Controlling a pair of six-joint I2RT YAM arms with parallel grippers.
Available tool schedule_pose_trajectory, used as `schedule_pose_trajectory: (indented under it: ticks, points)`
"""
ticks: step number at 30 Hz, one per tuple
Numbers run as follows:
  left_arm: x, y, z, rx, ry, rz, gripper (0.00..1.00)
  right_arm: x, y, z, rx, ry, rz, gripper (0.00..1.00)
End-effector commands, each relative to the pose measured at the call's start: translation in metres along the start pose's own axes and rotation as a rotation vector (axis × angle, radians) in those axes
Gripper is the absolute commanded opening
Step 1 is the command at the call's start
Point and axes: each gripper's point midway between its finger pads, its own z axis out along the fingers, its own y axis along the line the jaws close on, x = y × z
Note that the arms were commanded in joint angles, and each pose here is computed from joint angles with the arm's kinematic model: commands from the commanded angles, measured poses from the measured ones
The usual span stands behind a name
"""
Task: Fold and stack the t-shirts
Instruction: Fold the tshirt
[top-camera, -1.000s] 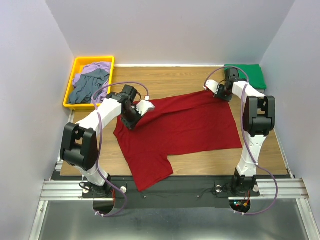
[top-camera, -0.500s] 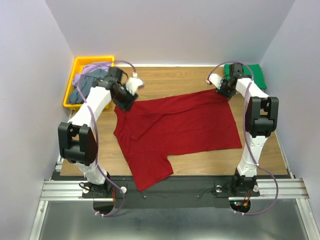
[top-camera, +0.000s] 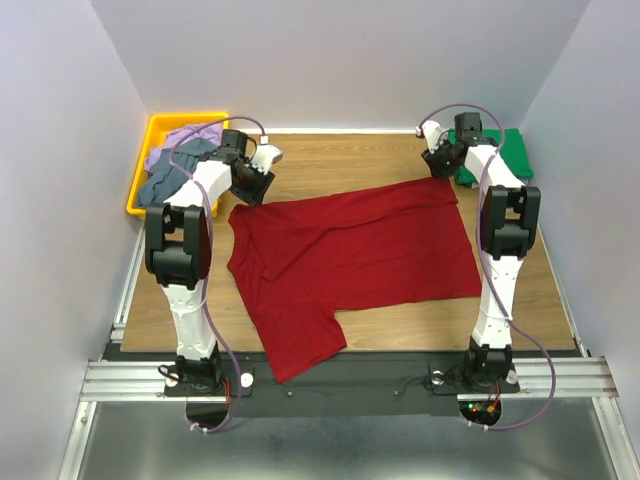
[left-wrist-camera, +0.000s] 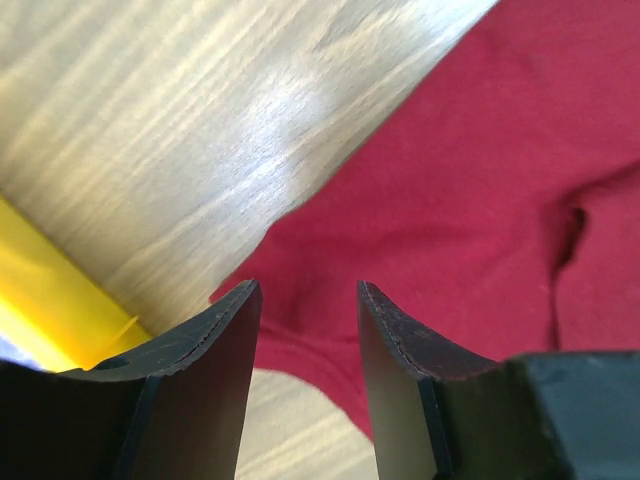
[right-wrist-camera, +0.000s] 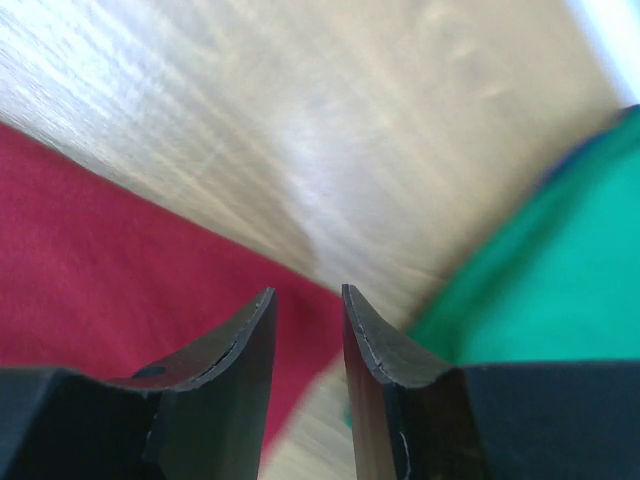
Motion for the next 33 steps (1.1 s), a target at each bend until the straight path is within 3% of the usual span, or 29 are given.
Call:
schedule_pose_trajectory:
  ticks: [1, 8, 12, 15, 21, 33]
  points:
    - [-0.02, 0.027, -0.005, -0.09, -0.064, -0.012, 0.54, -0.002, 0.01, 0.015, -0.042, -0.019, 0.103, 0.38]
    - [0.031, 0.041, 0.016, -0.135, 0.067, -0.027, 0.52, 0.024, 0.013, 0.032, -0.026, 0.058, 0.141, 0.36]
    - [0.051, 0.041, 0.022, -0.12, 0.113, -0.038, 0.44, 0.04, 0.017, 0.034, -0.016, 0.112, 0.144, 0.35]
    - [0.057, 0.037, 0.03, -0.091, 0.13, -0.037, 0.35, 0.046, 0.02, 0.034, -0.016, 0.13, 0.144, 0.35]
    - [0.041, 0.052, 0.039, -0.115, 0.116, -0.03, 0.0, 0.053, 0.018, 0.039, 0.003, 0.156, 0.158, 0.35]
    - [0.009, 0.114, 0.057, -0.262, 0.12, -0.033, 0.0, 0.056, 0.007, 0.046, 0.081, 0.203, 0.184, 0.38]
